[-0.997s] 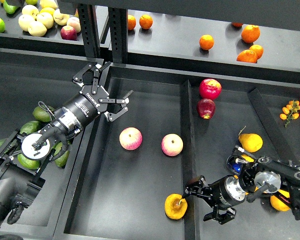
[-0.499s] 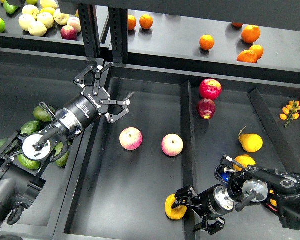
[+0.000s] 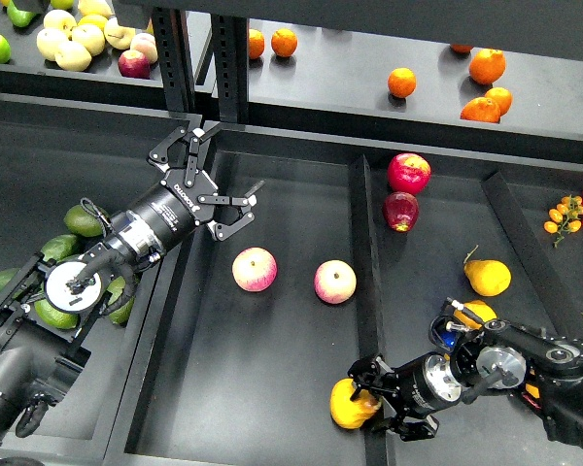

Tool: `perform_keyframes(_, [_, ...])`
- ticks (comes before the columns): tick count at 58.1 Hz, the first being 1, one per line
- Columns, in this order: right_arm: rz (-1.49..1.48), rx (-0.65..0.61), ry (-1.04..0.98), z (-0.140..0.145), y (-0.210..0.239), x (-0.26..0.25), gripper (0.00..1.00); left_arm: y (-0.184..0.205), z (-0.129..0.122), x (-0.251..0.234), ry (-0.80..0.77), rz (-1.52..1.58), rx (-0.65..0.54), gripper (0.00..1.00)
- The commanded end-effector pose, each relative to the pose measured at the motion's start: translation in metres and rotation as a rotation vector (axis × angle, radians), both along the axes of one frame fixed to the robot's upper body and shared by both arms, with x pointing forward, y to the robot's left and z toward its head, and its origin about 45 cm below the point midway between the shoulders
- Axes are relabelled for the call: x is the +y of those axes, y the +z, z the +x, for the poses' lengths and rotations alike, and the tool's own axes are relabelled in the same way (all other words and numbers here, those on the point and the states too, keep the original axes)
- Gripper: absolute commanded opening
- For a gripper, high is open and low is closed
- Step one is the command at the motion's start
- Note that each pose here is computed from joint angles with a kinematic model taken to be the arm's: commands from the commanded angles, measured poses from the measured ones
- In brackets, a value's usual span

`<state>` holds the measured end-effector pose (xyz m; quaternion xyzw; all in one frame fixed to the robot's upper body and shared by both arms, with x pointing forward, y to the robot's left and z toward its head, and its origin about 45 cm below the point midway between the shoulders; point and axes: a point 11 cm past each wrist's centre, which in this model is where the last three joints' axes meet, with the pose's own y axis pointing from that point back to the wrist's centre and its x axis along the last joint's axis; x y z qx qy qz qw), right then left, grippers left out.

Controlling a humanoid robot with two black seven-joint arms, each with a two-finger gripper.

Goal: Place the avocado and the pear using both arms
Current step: 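Close the right gripper around the yellow pear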

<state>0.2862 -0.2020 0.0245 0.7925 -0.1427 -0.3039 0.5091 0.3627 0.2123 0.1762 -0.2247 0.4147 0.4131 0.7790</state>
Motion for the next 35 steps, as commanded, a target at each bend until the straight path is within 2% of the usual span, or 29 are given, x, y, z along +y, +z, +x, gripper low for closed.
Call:
perform_keyframes(1, [-0.002,-0.011,-0.047,0.007,0.0,-0.007,0.42,-0.001,0.0,-0.001,-0.003,0.002,0.003,0.99])
perform_keyframes(8, [0.003,-0.022,-0.092,0.016,0.001,-0.009,0.33,-0.002,-0.001,-0.001,-0.003,0.003,0.004,0.99])
perform_keyframes(27, [0.024,-0.055,-0.182,0.037,0.005,-0.008,0.21,-0.003,-0.002,-0.001,-0.005,0.001,0.005,0.99])
perform_keyframes(35, [0.049,-0.07,-0.21,0.046,0.013,-0.004,0.19,-0.005,-0.003,-0.001,-0.006,0.0,0.006,0.99])
